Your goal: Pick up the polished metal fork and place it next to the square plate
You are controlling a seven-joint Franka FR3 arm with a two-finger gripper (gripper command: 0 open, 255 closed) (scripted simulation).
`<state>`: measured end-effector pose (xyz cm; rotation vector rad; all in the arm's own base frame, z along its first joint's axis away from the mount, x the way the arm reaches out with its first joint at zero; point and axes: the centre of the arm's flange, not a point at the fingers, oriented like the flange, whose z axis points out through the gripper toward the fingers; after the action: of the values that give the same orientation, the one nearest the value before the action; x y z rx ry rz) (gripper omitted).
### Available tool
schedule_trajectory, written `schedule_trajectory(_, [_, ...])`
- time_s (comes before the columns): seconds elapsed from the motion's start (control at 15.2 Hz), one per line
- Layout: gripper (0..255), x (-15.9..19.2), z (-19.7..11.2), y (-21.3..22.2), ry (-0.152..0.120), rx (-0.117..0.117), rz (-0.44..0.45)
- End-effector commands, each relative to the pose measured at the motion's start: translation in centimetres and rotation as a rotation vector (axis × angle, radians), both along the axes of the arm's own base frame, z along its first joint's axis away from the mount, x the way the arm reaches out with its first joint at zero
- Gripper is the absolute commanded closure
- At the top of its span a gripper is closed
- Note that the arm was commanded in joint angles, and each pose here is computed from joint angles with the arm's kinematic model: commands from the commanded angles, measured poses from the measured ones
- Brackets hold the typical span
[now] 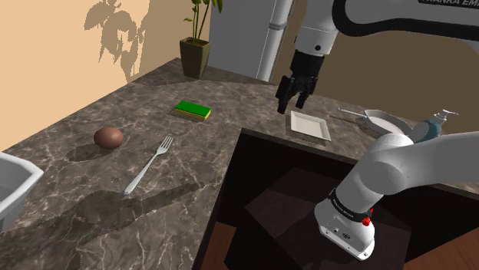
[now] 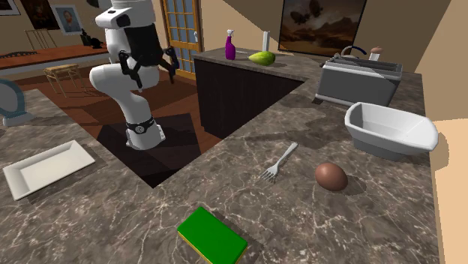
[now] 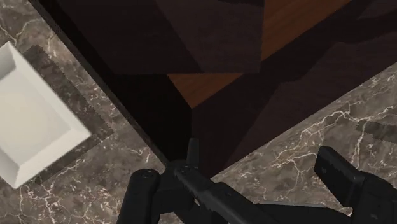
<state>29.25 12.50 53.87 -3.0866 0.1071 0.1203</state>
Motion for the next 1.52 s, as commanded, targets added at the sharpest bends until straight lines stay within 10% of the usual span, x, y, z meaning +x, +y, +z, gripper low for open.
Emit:
schedule_trajectory(0.0, [0, 0.3, -1.1, 2.4, -0.007, -0.005, -0.062])
schedule_trajectory(1.45, [0, 13.2, -12.5, 25.3, -0.084, -0.074, -0.676])
